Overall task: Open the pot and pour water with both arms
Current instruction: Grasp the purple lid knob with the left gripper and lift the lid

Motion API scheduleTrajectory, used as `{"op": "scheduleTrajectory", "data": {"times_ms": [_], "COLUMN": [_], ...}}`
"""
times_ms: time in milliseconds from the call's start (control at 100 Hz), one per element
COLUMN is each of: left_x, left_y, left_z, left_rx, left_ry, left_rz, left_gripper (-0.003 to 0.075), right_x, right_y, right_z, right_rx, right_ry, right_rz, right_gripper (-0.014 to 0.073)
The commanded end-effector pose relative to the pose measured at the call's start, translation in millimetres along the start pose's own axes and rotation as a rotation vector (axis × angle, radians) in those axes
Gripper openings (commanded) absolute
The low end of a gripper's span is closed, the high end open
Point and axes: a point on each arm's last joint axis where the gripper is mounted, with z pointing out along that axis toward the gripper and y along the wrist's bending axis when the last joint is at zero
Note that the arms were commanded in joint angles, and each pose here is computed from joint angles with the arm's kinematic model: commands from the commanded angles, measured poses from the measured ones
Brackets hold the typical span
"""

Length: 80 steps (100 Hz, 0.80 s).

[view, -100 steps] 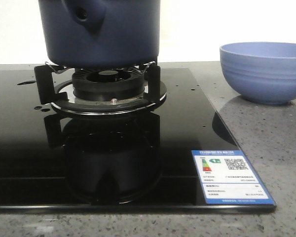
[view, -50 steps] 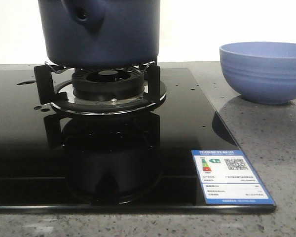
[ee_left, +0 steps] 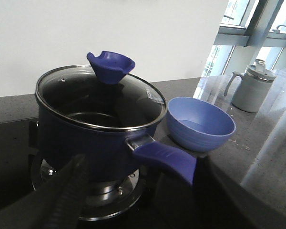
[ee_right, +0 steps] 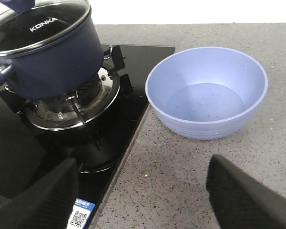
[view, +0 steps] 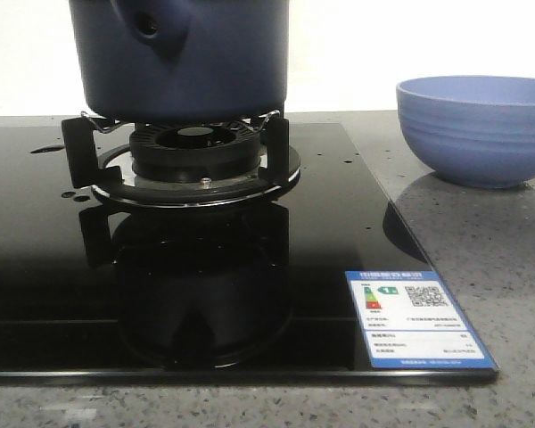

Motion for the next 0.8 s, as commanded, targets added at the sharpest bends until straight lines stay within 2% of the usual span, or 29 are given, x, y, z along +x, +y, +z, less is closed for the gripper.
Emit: {"op": "scheduleTrajectory", "data": {"times_ms": [0, 110, 440, 790], "left_x": [-16.7, -23.2, -52.5, -61.2], "left_y": [4.7, 9.7, 25.0, 41.7], "left_z": [11.9, 28.3, 83.0, 132.5], "left_rx": [-0.009, 0.005, 0.055, 0.112], "left_ry": [-0.074, -0.053, 0.022, 0.100], "left_rz": [-0.032, -0.040, 0.052, 0.088], "left_gripper": [0.0438, 0.0439, 0.0442, 0.0442], "right_x": [-15.0, -15.0, -14.9, -14.9], "right_y": [1.6, 1.6, 1.0, 0.9], "right_z": [-3.1, -3.1, -3.1, -3.1], "right_rx": [-0.003, -0.003, 0.004, 0.005], "right_ry": [-0.082, -0.082, -0.081, -0.080], "right_rz": [-0.002, -0.002, -0.012, -0.013], "right_gripper": [0.0512, 0.0512, 0.0512, 0.0512]}}
